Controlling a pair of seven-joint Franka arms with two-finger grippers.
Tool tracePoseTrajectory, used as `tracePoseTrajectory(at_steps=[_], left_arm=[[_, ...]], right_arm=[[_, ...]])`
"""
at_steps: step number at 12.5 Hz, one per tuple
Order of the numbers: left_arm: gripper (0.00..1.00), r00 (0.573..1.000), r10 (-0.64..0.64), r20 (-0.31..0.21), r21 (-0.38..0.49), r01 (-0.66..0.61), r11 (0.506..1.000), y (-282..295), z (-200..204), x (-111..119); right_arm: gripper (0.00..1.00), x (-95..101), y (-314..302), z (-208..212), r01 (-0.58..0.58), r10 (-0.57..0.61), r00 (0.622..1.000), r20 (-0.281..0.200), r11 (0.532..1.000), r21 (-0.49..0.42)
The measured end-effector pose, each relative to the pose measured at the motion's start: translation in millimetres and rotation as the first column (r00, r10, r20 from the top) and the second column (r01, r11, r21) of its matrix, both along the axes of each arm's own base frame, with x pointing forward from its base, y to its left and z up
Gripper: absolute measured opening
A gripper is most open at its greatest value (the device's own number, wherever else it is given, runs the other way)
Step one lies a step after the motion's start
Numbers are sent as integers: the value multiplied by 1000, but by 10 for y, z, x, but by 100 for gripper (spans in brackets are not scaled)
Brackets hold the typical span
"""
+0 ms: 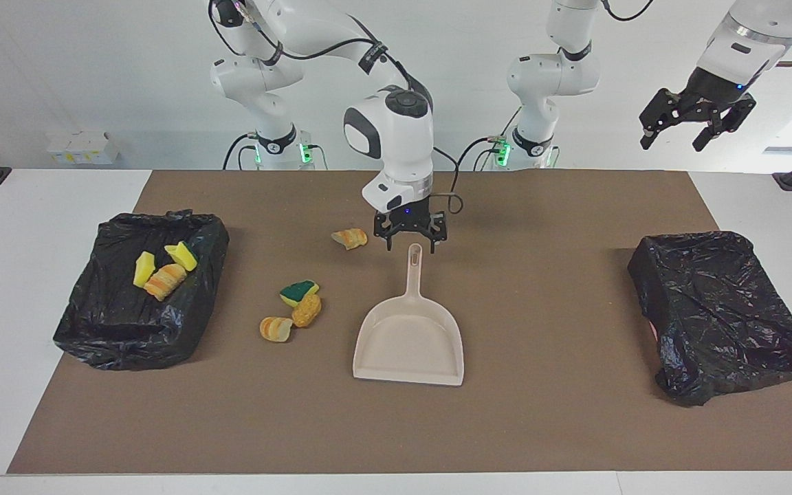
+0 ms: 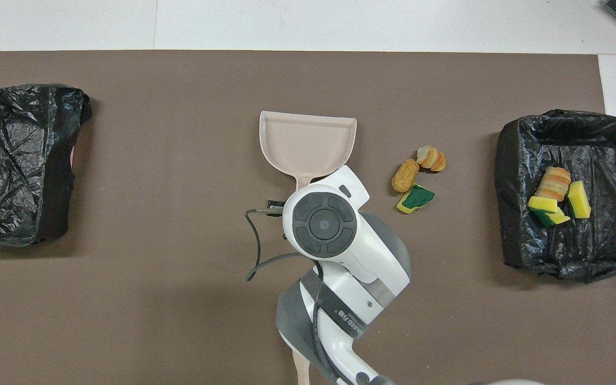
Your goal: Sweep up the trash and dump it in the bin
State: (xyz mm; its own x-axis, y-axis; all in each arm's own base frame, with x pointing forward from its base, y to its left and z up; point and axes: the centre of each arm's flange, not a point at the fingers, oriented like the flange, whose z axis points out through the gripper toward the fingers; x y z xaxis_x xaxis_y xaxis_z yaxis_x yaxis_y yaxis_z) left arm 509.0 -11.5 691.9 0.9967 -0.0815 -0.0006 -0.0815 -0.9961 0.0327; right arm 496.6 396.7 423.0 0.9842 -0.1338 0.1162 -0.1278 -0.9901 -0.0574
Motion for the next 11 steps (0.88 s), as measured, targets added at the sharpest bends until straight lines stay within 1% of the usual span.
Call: tracePoseTrajectory(at_steps=[1, 3, 5, 6, 9, 11], left_arm=[[100, 1000, 0, 0, 0, 0, 1000, -3, 0, 0], [100, 1000, 0, -1, 0, 0, 1000, -1, 0, -1], [100, 1000, 0, -1, 0, 0, 1000, -2, 0, -1], [100, 1000, -2, 0, 0, 2, 1000, -8, 0, -1], [100, 1000, -6, 0, 0, 6, 1000, -32, 0, -1], [100, 1000, -13, 8, 1, 13, 1000, -73, 7, 7]], right_arm=[[100, -176, 96, 58, -19, 18, 999, -33, 1000, -10], [100, -596, 300, 112, -51, 49, 994, -97, 999, -15], [100, -1027, 415, 66, -62, 62, 985, -160, 998, 3], [100, -1238, 434, 32, -69, 68, 981, -182, 998, 2], [100, -1779, 418, -46, -41, 33, 979, -203, 999, -34], [100, -2085, 329, -114, -34, 23, 972, -232, 998, -44]])
